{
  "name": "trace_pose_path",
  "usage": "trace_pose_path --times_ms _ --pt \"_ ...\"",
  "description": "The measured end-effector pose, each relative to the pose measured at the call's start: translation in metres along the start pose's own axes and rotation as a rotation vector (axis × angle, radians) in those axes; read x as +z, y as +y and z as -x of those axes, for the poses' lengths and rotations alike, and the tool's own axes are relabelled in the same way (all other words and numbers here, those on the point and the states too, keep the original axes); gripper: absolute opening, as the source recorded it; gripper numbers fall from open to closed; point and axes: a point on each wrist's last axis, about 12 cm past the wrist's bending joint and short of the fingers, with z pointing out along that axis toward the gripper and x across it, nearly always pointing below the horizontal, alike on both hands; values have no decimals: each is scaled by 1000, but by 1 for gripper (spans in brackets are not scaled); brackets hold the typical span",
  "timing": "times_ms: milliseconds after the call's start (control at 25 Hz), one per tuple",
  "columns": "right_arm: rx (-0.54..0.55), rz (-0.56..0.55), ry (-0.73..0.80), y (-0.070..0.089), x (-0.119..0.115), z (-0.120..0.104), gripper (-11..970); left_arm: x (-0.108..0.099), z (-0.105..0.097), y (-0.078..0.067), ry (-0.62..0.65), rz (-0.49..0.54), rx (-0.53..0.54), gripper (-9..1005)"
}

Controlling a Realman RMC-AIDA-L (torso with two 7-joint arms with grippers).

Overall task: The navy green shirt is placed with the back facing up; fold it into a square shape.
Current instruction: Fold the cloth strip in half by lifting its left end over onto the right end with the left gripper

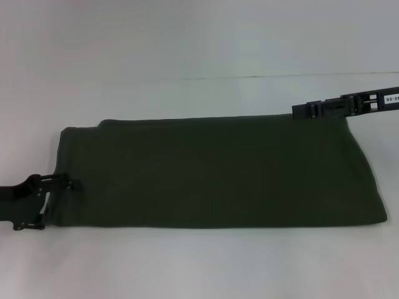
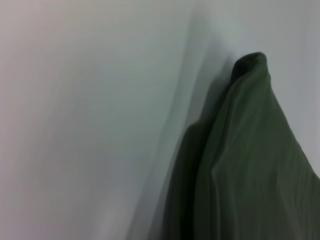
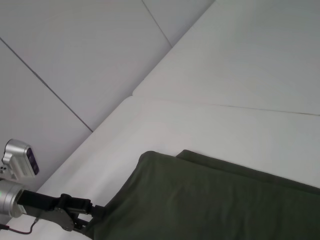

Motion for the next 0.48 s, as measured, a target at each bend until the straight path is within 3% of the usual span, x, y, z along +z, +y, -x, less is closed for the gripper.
trace_pose_path --times_ms 280,480 --pt "0 -1 -1 0 0 0 799 -1 3 -2 -3 2 9 915" --pt "-3 -2 -1 0 0 1 799 -1 3 -2 -1 11 16 730"
